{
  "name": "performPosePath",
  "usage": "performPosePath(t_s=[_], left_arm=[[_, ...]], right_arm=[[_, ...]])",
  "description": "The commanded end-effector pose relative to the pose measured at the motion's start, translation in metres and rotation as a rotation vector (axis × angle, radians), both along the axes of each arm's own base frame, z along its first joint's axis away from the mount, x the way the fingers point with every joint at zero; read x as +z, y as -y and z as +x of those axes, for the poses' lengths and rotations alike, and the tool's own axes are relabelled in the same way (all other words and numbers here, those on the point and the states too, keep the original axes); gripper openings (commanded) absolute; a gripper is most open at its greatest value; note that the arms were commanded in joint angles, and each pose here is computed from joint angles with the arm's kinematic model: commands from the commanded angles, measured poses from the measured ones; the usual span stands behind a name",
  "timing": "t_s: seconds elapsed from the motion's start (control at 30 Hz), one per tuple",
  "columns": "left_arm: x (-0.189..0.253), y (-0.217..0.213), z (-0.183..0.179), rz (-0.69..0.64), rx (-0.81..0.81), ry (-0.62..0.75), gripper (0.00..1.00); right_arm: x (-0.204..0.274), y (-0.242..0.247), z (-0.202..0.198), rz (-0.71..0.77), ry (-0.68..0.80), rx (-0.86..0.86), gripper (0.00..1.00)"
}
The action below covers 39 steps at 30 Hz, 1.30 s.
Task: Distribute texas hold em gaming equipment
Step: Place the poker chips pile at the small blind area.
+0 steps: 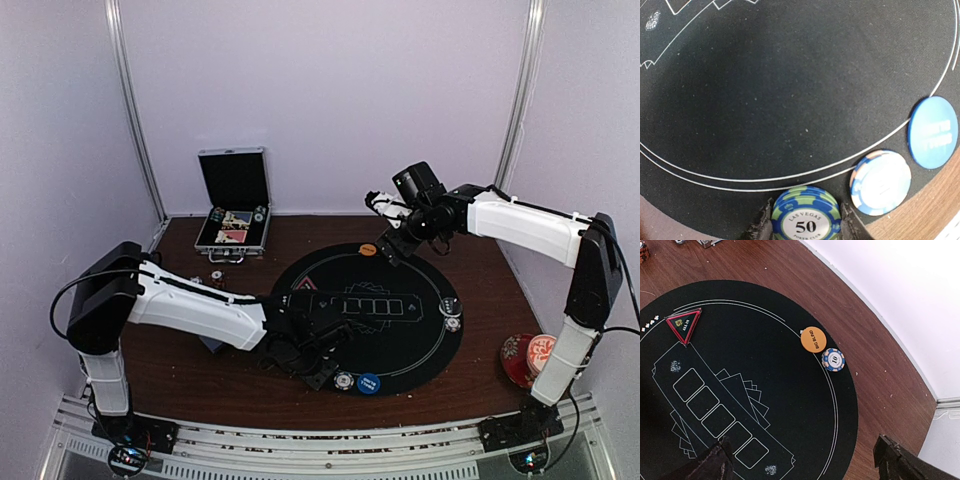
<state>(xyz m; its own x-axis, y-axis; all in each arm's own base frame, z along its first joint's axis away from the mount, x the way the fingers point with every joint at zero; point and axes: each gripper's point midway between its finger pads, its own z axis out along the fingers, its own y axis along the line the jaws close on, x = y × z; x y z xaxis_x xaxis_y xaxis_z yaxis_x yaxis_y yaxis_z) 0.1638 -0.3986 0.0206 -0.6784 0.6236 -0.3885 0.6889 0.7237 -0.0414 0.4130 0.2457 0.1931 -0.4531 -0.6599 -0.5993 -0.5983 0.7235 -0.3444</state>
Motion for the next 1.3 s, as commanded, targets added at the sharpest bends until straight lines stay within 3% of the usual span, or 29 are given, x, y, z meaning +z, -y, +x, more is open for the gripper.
performPosePath(t_s=[0.0,0.37,0.67,1.03,1.27], left_arm=[[0.008,0.005,-0.013,-0.030,-0.039,-0.016,0.27],[0.010,0.009,-0.017,-0.039,-0.059,-0.018,0.28],[0.014,0.007,-0.016,-0.037,-0.053,-0.010,0.46],[0.020,0.006,-0.016,-0.046,-0.043,-0.007,0.52],[0.034,-0.011,-0.002,-0.009,0.039,0.068,0.61]], right_arm=[[0.013,0.002,-0.002,0.017,0.031,0.001,1.00],[0.011,0.001,-0.002,0.016,0.029,0.003,1.00],[0.012,0.001,-0.002,0.017,0.029,0.004,1.00],[0.013,0.001,-0.003,0.017,0.028,0.004,1.00],[0.013,0.000,-0.003,0.021,0.027,0.006,1.00]])
